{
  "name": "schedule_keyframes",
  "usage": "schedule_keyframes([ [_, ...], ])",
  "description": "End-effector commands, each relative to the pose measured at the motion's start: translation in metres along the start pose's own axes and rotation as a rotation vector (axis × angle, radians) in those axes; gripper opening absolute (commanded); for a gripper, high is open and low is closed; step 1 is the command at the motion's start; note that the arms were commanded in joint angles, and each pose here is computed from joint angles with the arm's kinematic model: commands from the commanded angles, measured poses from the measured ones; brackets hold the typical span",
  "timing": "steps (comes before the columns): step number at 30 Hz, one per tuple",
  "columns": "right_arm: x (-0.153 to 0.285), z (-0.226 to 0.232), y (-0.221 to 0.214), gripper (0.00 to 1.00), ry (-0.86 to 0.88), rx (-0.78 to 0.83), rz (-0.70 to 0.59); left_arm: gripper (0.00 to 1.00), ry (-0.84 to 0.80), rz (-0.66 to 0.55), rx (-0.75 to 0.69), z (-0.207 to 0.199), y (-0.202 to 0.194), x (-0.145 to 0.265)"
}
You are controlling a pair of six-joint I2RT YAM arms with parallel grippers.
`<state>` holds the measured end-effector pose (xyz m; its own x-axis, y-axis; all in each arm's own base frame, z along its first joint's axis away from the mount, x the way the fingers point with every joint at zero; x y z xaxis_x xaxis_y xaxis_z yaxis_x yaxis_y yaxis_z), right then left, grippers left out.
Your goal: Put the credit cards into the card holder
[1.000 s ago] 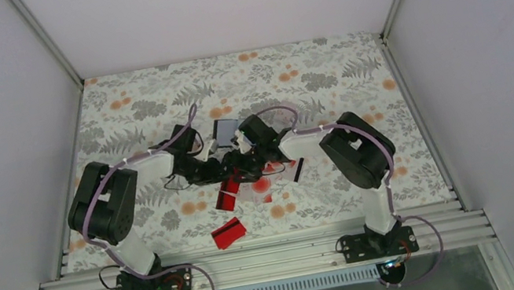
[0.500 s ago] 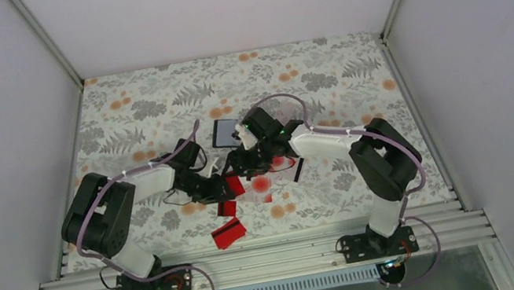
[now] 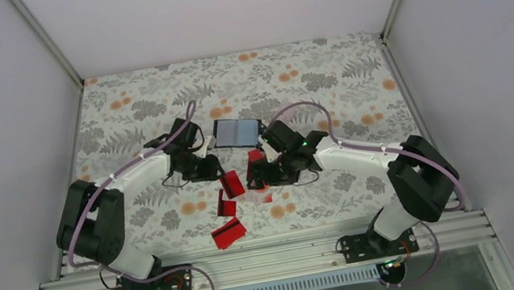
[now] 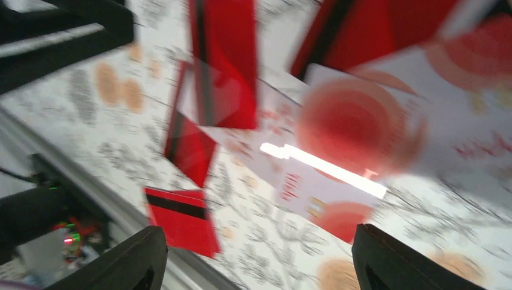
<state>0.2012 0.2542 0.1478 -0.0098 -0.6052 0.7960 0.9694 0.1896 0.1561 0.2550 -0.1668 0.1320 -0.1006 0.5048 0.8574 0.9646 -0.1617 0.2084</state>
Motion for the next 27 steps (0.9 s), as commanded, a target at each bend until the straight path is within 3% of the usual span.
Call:
schedule_keyframes([
  [1,-0.002,-0.034,-0.024,0.79,-0.195,-0.083,0.004,0.40,0.142,0.065,0.012,0.022,-0.007,-0.019],
  [5,-0.011,-0.045,-0.027,0.79,-0.231,-0.125,0.011,0.40,0.134,0.099,0.025,0.020,-0.009,-0.033],
  [14,-0.041,-0.021,-0.010,0.79,0.027,-0.090,0.057,0.40,0.029,0.206,-0.035,-0.020,-0.024,-0.076],
  [22,-0.054,-0.015,-0.002,0.78,0.122,-0.107,0.060,0.40,-0.135,0.212,0.013,-0.036,-0.034,-0.080],
  [27,-0.052,-0.014,0.000,0.78,0.133,-0.096,0.043,0.40,-0.148,0.208,0.023,-0.038,-0.035,-0.077],
])
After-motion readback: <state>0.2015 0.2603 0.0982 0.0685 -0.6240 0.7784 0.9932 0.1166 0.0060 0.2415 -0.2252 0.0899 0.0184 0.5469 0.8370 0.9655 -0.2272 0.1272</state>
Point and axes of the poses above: each gripper's point midway between its finger pads, its own x axis back along the fingers, its own z axis along the line the jaws close on, y = z × x, the point moved 8 cm from there along x, back along the fingers, and after that the axes turned 1 degree about x, right-handed, at the moved point
